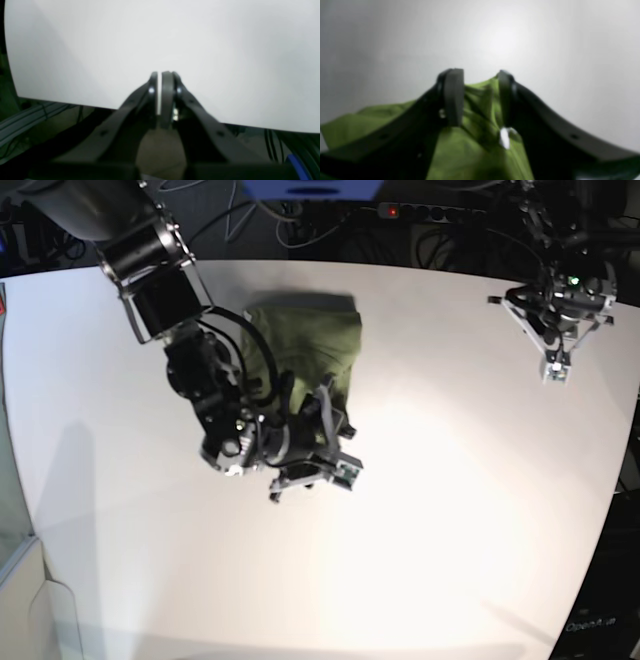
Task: Fold the T-shirt properly
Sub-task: 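Grasp the bundle's side with the right gripper and fold it under, then smooth the bundle's top with the right gripper, sliding toward the collar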
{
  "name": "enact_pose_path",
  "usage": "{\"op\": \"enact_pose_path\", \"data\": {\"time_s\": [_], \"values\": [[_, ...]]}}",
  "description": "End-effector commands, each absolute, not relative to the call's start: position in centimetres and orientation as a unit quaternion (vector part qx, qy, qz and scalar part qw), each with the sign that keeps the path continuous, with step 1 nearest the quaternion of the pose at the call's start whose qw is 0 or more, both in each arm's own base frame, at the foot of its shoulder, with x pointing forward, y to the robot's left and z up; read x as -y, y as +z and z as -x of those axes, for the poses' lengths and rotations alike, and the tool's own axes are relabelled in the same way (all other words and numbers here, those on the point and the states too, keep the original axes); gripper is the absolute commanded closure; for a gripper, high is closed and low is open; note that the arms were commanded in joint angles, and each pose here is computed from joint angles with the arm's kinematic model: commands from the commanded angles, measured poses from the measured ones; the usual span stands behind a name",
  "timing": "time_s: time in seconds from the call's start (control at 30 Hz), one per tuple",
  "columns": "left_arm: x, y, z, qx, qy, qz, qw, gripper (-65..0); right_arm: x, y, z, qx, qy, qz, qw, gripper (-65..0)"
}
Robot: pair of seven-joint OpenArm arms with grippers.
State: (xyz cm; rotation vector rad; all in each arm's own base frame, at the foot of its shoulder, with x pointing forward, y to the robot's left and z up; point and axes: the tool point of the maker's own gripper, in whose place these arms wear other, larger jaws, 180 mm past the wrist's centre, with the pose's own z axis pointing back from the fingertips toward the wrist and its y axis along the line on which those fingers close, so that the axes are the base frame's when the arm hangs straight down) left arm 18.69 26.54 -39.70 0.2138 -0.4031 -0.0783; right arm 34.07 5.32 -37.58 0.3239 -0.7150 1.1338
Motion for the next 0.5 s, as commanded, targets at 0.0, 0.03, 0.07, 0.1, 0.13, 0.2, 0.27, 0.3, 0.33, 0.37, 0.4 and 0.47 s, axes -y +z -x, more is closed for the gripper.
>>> {"op": "enact_pose_path", "data": {"time_s": [0.0, 0.03, 0.07, 0.1, 0.13, 0.2, 0.27, 0.3, 0.33, 0.37, 0.4, 0.47], "values": [[-26.8, -38.9, -19.4, 0.217, -0.042, -0.112, 0.969, -2.2, -6.5, -34.8, -34.9, 0.372, 0.520, -0.160, 0.752, -27.9], [-26.8, -38.9, -19.5, 0.217, -0.042, -0.113, 0.969, -2.2, -6.2, -34.6, -34.4, 0.376, 0.521, -0.158, 0.749, -30.0], [-26.8, -38.9, -19.5, 0.218, -0.041, -0.112, 0.969, -2.2, -6.2, -34.0, -34.1, 0.386, 0.523, -0.157, 0.743, -31.5], [-26.7, -38.9, -19.5, 0.218, -0.041, -0.110, 0.969, -2.2, -6.3, -33.4, -33.8, 0.395, 0.525, -0.157, 0.737, -32.4], [-26.7, -38.9, -19.5, 0.218, -0.041, -0.110, 0.969, -2.2, -6.5, -33.0, -33.5, 0.400, 0.526, -0.157, 0.734, -32.8], [-26.7, -38.9, -19.5, 0.218, -0.041, -0.109, 0.969, -2.2, -6.2, -32.7, -33.1, 0.404, 0.528, -0.154, 0.731, -32.9], [-26.7, -38.9, -19.5, 0.218, -0.041, -0.109, 0.969, -2.2, -5.9, -32.9, -32.8, 0.403, 0.528, -0.153, 0.732, -32.4], [-26.7, -38.9, -19.5, 0.218, -0.041, -0.109, 0.969, -2.2, -5.7, -33.2, -32.6, 0.400, 0.525, -0.154, 0.735, -32.4], [-26.7, -38.9, -19.5, 0.218, -0.041, -0.109, 0.969, -2.2, -5.1, -33.7, -32.4, 0.394, 0.526, -0.151, 0.738, -32.2], [-26.7, -39.0, -19.4, 0.217, -0.042, -0.109, 0.969, -2.2, -4.5, -34.2, -32.1, 0.387, 0.527, -0.147, 0.742, -31.9], [-26.7, -39.0, -19.4, 0.217, -0.042, -0.109, 0.969, -2.2, -4.1, -34.6, -31.9, 0.382, 0.527, -0.146, 0.745, -31.0], [-26.7, -39.0, -19.4, 0.216, -0.042, -0.109, 0.969, -2.2, -3.0, -35.6, -31.3, 0.370, 0.529, -0.140, 0.751, -24.7]]}}
